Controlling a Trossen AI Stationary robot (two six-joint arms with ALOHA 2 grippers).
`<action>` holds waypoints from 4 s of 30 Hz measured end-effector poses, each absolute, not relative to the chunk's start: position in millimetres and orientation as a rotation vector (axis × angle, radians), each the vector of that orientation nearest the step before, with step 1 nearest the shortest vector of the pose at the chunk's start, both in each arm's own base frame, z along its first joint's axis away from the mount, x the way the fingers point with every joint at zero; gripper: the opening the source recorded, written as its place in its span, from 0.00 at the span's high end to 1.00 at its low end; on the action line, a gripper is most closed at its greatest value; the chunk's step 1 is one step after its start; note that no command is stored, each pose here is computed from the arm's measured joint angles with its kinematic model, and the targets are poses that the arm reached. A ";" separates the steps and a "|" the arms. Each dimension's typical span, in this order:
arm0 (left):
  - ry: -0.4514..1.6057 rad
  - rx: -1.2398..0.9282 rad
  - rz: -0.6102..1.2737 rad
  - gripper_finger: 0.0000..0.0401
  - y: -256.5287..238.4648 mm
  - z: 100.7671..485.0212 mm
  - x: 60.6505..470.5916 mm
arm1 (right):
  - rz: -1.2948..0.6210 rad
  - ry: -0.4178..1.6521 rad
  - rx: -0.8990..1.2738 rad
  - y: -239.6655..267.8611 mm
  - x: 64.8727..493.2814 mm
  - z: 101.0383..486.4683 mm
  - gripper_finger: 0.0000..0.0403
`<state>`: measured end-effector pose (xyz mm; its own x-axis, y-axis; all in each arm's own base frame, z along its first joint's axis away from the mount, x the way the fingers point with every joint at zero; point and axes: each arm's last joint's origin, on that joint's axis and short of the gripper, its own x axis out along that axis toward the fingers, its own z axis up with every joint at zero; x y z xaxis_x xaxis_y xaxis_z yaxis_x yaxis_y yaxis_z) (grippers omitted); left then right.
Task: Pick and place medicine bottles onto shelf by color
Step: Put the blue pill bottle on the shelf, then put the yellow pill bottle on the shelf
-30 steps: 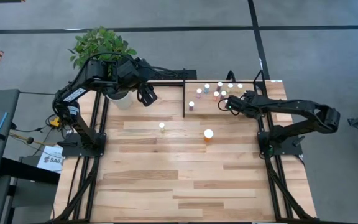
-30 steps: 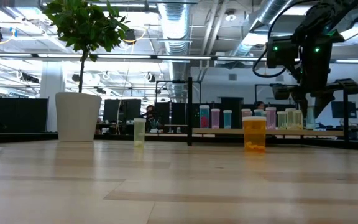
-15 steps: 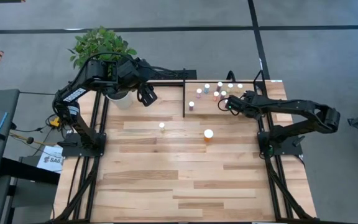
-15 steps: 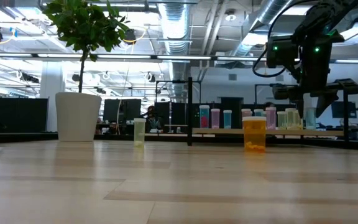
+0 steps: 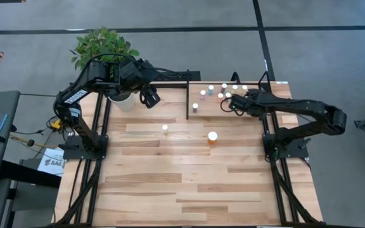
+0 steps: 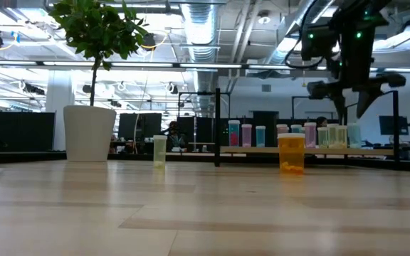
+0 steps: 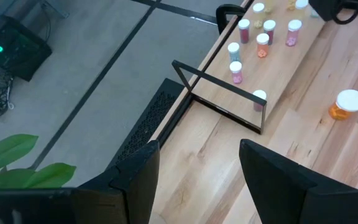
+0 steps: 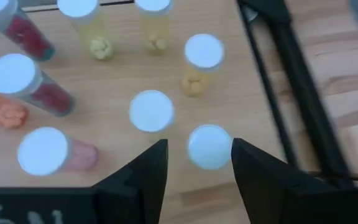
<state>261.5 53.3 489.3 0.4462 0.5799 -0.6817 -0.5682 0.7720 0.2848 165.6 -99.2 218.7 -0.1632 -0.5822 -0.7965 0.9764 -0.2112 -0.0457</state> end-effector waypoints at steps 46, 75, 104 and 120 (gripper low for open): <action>1.058 -0.581 0.701 0.48 -72.0 388.5 290.2 | -0.045 0.466 0.120 -26.7 269.5 311.8 0.57; 1.569 -0.200 0.496 0.48 31.5 275.4 351.7 | -0.127 0.556 0.296 -35.1 262.4 309.1 0.57; 1.231 -0.004 0.277 0.48 37.5 270.0 291.5 | -0.191 0.552 0.310 -51.8 260.3 308.1 0.57; 0.675 -0.141 0.322 0.33 40.9 227.3 232.8 | -0.190 0.548 0.310 -51.8 260.5 308.4 0.57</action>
